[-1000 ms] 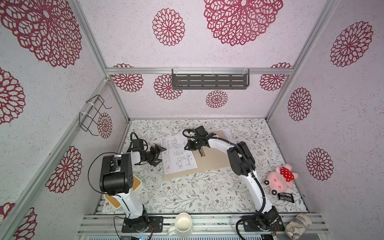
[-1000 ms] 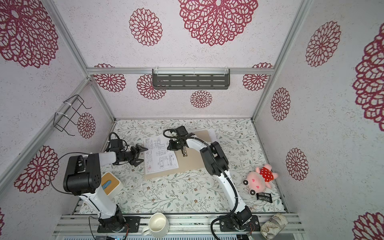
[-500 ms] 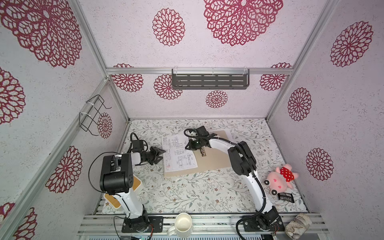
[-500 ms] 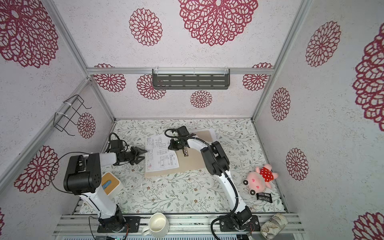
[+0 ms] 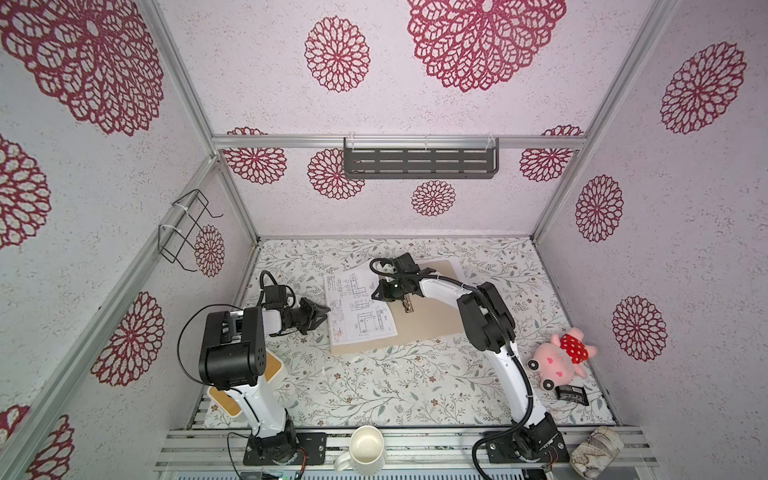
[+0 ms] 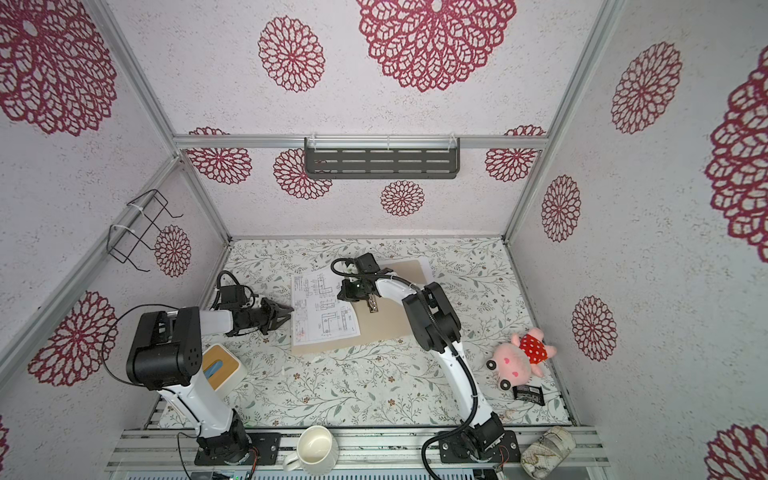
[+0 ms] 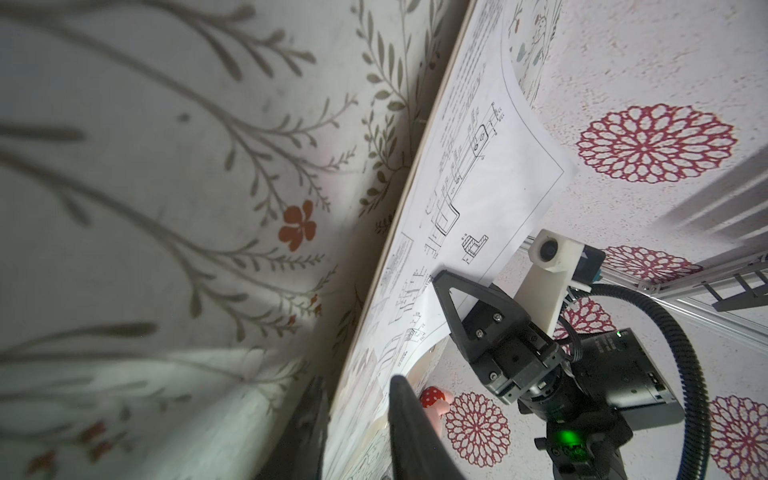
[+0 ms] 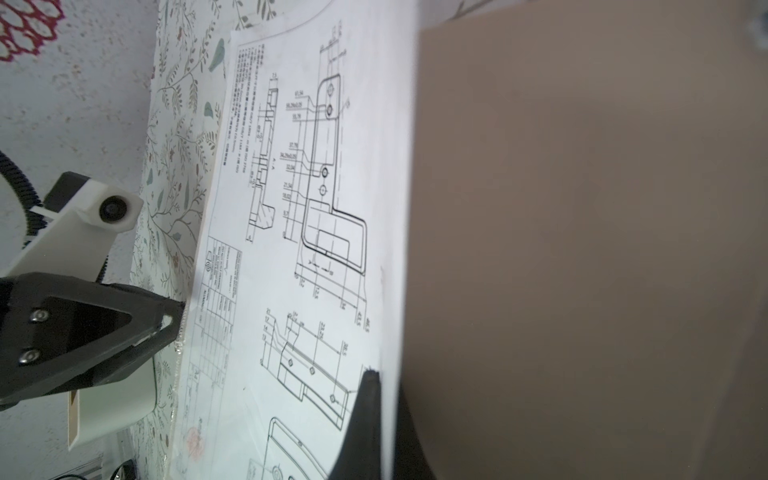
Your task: Put the files into the folder
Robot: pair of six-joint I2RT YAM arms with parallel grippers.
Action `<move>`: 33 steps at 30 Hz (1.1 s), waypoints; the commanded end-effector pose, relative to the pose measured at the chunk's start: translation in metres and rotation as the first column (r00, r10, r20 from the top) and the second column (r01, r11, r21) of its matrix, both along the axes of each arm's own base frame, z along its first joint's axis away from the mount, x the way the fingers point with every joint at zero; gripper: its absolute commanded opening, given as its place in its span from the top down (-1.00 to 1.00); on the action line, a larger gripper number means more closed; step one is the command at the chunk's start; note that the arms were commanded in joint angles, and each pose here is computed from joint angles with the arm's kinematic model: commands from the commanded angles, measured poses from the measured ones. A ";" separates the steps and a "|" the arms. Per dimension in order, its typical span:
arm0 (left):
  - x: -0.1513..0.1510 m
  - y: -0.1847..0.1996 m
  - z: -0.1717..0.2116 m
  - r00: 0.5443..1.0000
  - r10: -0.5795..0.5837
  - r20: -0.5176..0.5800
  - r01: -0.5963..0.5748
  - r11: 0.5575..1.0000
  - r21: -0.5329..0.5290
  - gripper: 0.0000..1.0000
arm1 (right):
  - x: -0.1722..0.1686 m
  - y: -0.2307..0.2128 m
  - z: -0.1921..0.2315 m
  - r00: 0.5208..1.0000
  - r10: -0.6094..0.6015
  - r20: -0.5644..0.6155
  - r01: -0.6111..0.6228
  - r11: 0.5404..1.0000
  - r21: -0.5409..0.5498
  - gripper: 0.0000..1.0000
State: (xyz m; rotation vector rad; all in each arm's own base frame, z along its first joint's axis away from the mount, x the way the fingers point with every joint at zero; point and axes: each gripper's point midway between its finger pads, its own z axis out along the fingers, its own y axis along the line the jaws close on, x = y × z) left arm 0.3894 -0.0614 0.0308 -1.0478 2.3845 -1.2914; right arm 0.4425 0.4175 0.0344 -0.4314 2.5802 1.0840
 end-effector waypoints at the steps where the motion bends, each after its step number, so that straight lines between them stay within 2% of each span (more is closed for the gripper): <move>1: 0.005 -0.002 0.013 0.998 -0.003 0.063 0.005 0.999 -0.032 0.52 | 0.000 -0.003 0.018 1.000 -0.025 0.002 0.025 1.000 0.009 1.00; 20: 0.004 -0.002 0.011 0.998 0.002 0.069 0.001 0.999 -0.043 0.90 | 0.000 -0.006 0.016 0.999 -0.041 -0.013 0.041 0.999 0.030 1.00; 33: 0.005 0.001 0.013 0.996 0.002 0.085 0.002 0.999 -0.042 0.92 | -0.005 -0.008 0.014 1.000 -0.021 -0.022 0.021 0.999 0.028 1.00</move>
